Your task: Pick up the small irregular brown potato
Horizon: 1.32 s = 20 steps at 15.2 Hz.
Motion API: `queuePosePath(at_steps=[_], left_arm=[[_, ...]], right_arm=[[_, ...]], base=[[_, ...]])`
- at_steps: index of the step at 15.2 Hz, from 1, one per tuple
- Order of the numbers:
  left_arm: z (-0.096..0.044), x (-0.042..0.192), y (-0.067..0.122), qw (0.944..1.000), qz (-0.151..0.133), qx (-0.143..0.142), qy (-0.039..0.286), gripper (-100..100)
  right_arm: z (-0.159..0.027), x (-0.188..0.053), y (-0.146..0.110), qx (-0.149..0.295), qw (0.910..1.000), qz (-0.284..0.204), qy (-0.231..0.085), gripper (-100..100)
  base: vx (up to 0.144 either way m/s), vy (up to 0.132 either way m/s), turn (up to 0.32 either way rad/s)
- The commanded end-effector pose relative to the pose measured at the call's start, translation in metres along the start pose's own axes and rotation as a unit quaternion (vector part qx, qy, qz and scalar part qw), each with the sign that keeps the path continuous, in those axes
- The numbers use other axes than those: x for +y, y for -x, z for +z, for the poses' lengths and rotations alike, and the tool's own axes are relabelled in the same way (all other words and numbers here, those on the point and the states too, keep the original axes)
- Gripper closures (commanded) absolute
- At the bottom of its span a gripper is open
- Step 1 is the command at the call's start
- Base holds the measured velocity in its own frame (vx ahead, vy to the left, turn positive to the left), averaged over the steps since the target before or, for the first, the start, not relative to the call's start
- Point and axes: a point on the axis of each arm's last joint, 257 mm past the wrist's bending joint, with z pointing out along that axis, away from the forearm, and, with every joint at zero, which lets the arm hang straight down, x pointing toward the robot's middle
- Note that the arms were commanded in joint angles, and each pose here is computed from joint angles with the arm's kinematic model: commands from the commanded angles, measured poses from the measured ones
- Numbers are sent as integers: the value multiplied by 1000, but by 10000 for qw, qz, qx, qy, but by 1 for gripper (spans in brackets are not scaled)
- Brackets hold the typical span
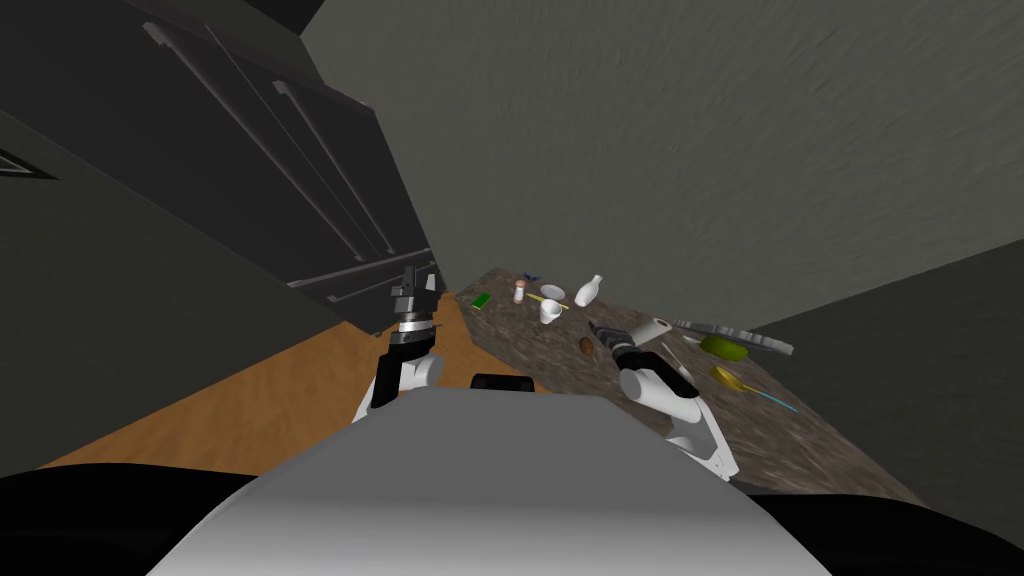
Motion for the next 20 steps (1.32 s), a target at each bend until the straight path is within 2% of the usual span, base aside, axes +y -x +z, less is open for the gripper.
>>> queuePosePath(at_steps=[1, 2, 7, 8, 10, 11, 13, 14, 15, 16, 18, 19, 20], left_arm=[[0, 0, 0, 10000, 0, 0, 0, 0], [0, 0, 0, 10000, 0, 0, 0, 0], [0, 0, 0, 10000, 0, 0, 0, 0], [0, 0, 0, 10000, 0, 0, 0, 0], [0, 0, 0, 10000, 0, 0, 0, 0], [0, 0, 0, 10000, 0, 0, 0, 0], [0, 0, 0, 10000, 0, 0, 0, 0], [0, 0, 0, 10000, 0, 0, 0, 0], [0, 0, 0, 10000, 0, 0, 0, 0], [0, 0, 0, 10000, 0, 0, 0, 0], [0, 0, 0, 10000, 0, 0, 0, 0], [0, 0, 0, 10000, 0, 0, 0, 0], [0, 0, 0, 10000, 0, 0, 0, 0]], right_arm=[[-1, 1, 5, -88, 9997, 228, 10, -100], [-1, 4, 18, -300, 9984, 476, 46, -100], [-2, 7, 30, -500, 9933, 1036, 97, -100], [-4, 9, 42, -692, 9891, 1289, 140, -100], [-4, 9, 42, -690, 9873, 1424, 149, -100], [-6, 10, 53, -871, 9816, 1689, 195, -100], [-6, 10, 53, -869, 9797, 1797, 205, -100], [-8, 10, 65, -1038, 9723, 2079, 254, -100], [-8, 10, 65, -1036, 9707, 2154, 262, -100], [-10, 10, 75, -1193, 9633, 2386, 305, -100], [-10, 10, 75, -1190, 9606, 2491, 318, -100], [-13, 9, 85, -1333, 9507, 2776, 368, -100], [-13, 9, 85, -1332, 9498, 2807, 373, -100]], base=[[-8, -8, 24], [-11, -8, 57], [-10, -10, 49], [-9, -9, 52], [-8, -9, 44], [-6, -7, 59], [-8, -8, 39], [-8, -6, 49], [-9, -8, 54], [-12, -12, 71], [-9, -10, 36], [-5, -9, 37], [-6, -8, 50]])
